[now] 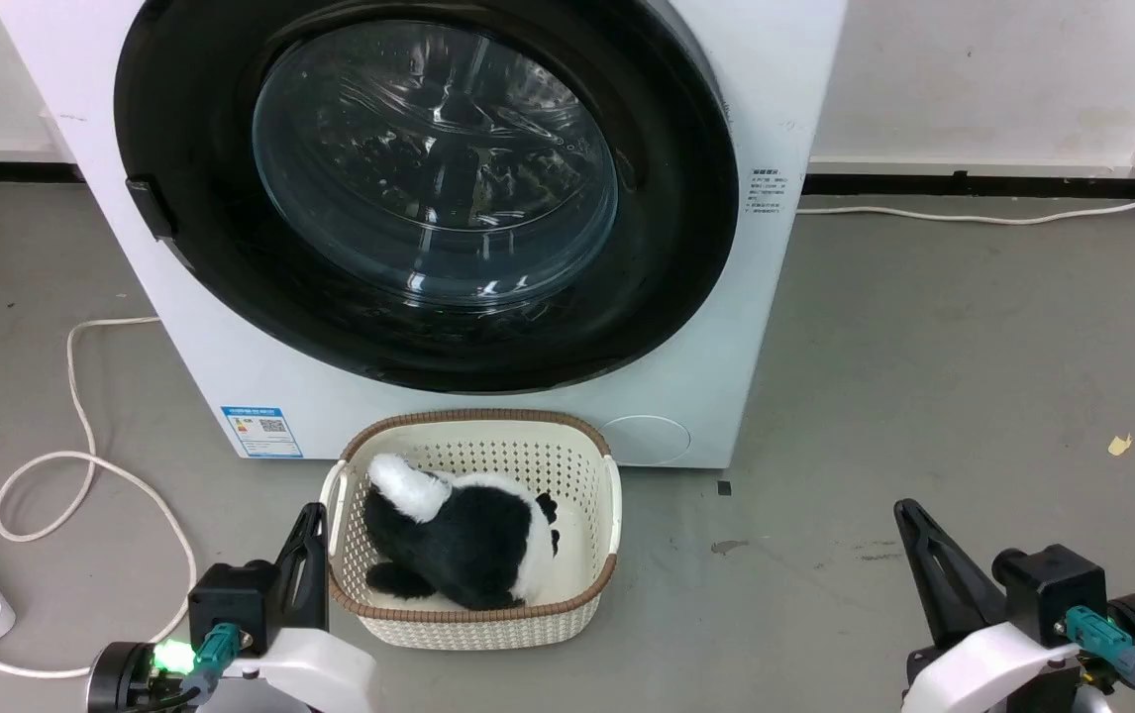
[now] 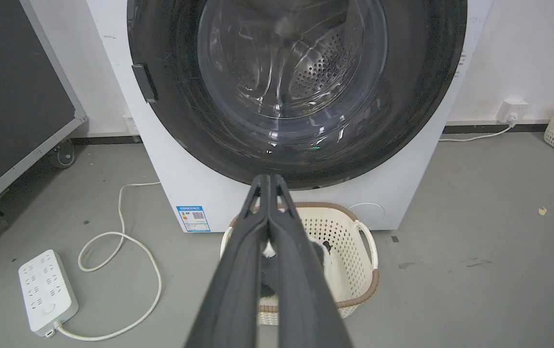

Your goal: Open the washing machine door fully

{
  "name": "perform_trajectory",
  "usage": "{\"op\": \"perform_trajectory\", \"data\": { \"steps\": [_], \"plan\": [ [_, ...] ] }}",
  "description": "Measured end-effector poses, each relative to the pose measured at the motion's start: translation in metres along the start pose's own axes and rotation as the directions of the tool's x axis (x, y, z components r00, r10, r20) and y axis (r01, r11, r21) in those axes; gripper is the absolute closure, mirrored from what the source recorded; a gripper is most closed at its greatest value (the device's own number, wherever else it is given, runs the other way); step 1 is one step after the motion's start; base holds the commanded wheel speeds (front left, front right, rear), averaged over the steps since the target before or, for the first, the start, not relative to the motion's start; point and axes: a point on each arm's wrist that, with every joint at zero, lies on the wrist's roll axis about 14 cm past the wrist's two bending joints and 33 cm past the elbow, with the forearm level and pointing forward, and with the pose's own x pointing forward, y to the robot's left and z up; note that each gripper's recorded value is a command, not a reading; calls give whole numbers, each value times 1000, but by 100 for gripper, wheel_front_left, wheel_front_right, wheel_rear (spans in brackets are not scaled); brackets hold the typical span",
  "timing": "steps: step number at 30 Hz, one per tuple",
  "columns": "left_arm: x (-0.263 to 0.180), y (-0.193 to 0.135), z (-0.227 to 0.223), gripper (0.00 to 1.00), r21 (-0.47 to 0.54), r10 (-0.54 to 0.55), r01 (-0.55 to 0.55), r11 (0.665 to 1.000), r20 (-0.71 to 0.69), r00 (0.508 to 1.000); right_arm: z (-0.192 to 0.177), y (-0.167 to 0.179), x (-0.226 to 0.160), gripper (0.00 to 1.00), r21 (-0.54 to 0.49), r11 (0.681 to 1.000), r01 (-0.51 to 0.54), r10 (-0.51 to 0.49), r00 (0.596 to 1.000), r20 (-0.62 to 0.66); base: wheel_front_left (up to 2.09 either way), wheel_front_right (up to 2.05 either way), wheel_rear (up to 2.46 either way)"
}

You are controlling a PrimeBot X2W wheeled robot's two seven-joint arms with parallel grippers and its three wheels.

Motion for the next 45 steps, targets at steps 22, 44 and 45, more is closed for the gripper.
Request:
{"op": "perform_trajectory", "data": {
  "steps": [22, 44, 45],
  "plan": [
    [0, 0, 0, 100, 0, 0, 0, 1000, 0, 1000, 0, 0, 0, 100, -1, 1000, 0, 0, 1000, 0, 0, 0, 0],
    [0, 0, 0, 100, 0, 0, 0, 1000, 0, 1000, 0, 0, 0, 100, -1, 1000, 0, 0, 1000, 0, 0, 0, 0],
    [0, 0, 0, 100, 0, 0, 0, 1000, 0, 1000, 0, 0, 0, 100, -1, 1000, 0, 0, 1000, 0, 0, 0, 0]
  ]
}}
